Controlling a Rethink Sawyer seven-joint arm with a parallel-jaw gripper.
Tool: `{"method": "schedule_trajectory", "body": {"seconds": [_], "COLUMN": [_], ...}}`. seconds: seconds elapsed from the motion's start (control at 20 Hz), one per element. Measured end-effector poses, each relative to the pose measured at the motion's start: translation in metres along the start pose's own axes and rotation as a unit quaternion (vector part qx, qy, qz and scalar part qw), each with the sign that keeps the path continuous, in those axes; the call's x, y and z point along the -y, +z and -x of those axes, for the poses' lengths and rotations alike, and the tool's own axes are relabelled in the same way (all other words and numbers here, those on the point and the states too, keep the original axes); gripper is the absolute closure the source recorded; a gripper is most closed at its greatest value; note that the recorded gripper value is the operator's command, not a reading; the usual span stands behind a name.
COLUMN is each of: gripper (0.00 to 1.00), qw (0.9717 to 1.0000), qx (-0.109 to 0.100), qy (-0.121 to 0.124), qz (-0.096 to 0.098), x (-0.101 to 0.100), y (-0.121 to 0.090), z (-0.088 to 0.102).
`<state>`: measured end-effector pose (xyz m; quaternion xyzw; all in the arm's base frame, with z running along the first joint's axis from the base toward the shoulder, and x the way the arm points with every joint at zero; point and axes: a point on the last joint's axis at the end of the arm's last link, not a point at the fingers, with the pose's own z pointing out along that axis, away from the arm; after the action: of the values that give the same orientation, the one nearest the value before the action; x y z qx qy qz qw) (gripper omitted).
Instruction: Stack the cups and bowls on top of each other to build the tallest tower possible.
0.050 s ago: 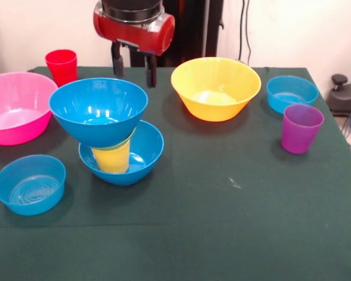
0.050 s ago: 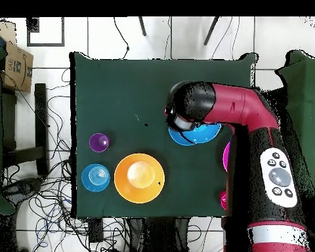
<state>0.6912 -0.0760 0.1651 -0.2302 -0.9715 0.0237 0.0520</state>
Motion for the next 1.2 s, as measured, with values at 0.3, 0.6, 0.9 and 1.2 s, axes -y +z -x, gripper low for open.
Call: {"method": "schedule_trajectory", "body": {"seconds": [0.3,0.6,0.9,1.2], "gripper": [0.0,0.0,0.0,0.0], "qw": [0.9997,0.9992,0.9989,0.9983], "qx": [0.018,0.026,0.031,0.043], "qy": [-0.016,-0.029,-0.033,-0.033], "qz": [0.002,0.012,0.014,0.021], "x": [-0.029,-0.071,-0.092,-0.106], "y": [-0.021,-0.056,-0.084,-0.098], "z": [0.001,0.006,0.017,0.029]}}
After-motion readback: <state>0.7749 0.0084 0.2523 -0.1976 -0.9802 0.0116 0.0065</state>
